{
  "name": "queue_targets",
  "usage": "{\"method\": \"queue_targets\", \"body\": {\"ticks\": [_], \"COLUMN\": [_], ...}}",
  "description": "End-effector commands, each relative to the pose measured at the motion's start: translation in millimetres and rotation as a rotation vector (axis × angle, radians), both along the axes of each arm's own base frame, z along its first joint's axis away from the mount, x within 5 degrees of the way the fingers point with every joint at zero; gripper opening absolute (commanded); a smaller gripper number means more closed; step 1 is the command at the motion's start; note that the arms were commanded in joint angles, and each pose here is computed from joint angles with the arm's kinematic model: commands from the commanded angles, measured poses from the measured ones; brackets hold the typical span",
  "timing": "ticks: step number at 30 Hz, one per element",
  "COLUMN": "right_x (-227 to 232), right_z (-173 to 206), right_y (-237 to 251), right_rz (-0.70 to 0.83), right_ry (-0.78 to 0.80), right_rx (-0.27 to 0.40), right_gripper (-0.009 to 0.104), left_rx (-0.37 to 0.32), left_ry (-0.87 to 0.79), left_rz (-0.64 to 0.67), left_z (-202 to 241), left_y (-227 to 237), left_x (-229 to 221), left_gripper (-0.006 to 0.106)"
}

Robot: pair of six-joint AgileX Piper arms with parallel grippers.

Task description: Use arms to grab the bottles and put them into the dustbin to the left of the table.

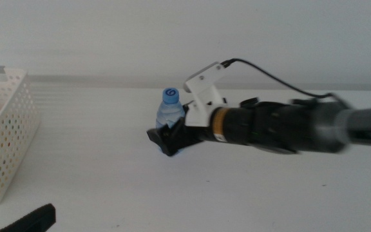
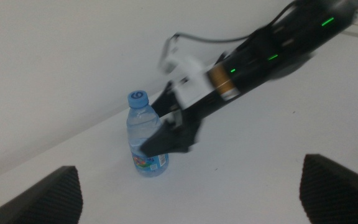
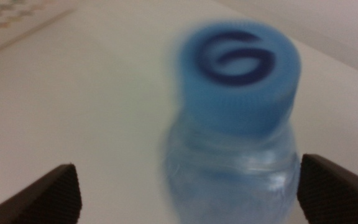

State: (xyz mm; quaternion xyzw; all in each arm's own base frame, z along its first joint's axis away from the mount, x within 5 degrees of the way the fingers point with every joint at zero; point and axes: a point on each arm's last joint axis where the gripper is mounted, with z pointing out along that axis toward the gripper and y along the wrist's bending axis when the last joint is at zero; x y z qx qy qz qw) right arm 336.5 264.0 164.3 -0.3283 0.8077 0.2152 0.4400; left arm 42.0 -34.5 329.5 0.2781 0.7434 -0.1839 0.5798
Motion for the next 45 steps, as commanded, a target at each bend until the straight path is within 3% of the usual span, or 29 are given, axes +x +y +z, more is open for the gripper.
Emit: {"method": "queue_targets", "body": {"ticks": [1, 8, 15, 21, 28, 35, 45], "right_x": [-27.4, -97.7, -156.1, -176.3, -190.0, -228.3, -275.4], "right_z": [27.3, 79.0, 141.0, 168.1, 176.4, 170.3, 179.3], "right_y": [-10.7, -79.5, -135.0, -159.8, -176.9, -185.6, -212.6], "right_rz": [0.046, -0.145, -0.245, -0.318, -0.4, -0.169, -0.098], "right_ry": [-0.009, -0.028, -0.205, -0.305, -0.279, -0.187, -0.197], "right_rx": [-0.018, -0.058, 0.083, 0.124, 0.162, 0.005, 0.063], "right_gripper": [0.093, 0.093, 0.093, 0.093, 0.093, 0.093, 0.093], "left_rx": [-0.01, -0.01, -0.01, -0.01, -0.01, -0.01, -0.01], "left_ry": [-0.009, -0.009, -0.009, -0.009, -0.009, -0.009, -0.009], "left_rz": [-0.007, -0.007, -0.007, -0.007, -0.007, -0.007, -0.007], "left_z": [0.0, 0.0, 0.0, 0.0, 0.0, 0.0, 0.0], "left_y": [-0.5, -0.5, -0.5, -0.5, -0.5, -0.5, -0.5], "left_x": [0.0, 0.0, 0.0, 0.0, 0.0, 0.0, 0.0], "left_gripper": [0.094, 0.094, 0.094, 0.094, 0.094, 0.094, 0.094]}}
